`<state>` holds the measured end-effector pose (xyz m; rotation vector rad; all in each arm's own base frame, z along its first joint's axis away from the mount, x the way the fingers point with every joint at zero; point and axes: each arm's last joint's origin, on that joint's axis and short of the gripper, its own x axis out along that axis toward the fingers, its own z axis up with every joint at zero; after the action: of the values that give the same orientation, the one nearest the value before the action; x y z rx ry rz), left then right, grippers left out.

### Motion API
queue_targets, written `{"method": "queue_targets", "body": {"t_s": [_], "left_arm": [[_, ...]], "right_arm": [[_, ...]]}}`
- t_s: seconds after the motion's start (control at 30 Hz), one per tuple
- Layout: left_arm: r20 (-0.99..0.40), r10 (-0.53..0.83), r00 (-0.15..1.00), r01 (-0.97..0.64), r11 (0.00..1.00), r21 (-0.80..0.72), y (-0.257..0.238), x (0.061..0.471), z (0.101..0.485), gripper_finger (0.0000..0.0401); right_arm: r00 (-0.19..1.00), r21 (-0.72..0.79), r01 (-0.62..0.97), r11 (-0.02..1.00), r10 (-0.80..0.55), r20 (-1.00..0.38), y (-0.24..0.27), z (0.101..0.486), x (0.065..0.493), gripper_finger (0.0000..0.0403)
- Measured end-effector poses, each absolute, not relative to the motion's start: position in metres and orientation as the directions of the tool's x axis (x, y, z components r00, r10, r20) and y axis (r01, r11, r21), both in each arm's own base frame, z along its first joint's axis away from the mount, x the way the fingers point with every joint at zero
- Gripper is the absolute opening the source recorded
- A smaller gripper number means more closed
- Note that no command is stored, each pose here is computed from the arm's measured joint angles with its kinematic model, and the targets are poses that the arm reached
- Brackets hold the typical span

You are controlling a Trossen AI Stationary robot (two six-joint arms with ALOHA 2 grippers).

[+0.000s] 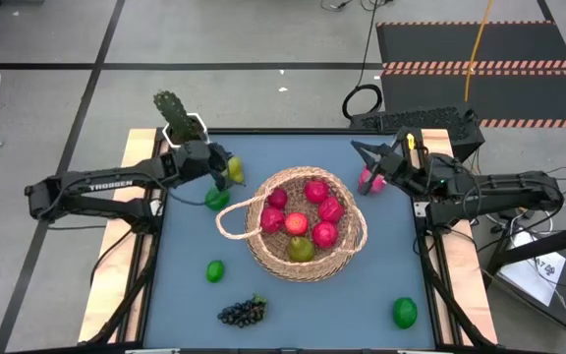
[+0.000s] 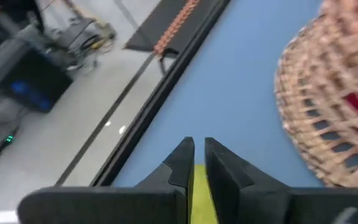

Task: Build produce basket
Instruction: Put the light green pear into the brown basket

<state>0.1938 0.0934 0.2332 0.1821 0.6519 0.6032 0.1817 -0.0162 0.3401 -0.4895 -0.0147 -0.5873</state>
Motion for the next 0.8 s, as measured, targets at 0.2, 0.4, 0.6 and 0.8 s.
{"method": "queue_targets", "body": {"t_s": [0.2,0.4,0.6,0.8], "left_arm": [[-0.514,0.557,0.652,-0.368,0.826,0.427,0.095,0.201,0.239,0.0080],[-0.553,0.576,0.602,-0.295,0.804,0.517,0.088,0.200,0.235,0.0158],[-0.582,0.564,0.586,-0.172,0.788,0.591,0.082,0.203,0.231,0.0247],[-0.689,0.561,0.459,0.021,0.768,0.640,0.087,0.217,0.223,0.0257]], "right_arm": [[0.838,-0.433,0.531,0.729,-0.528,0.138,-0.016,0.336,0.191,0.0000],[0.840,-0.361,0.533,0.765,-0.528,0.122,-0.016,0.333,0.194,0.0000],[0.861,-0.225,0.498,0.837,-0.508,0.019,-0.012,0.322,0.196,0.0000],[0.884,-0.116,0.454,0.883,-0.463,-0.061,-0.002,0.313,0.196,0.0000]]}}
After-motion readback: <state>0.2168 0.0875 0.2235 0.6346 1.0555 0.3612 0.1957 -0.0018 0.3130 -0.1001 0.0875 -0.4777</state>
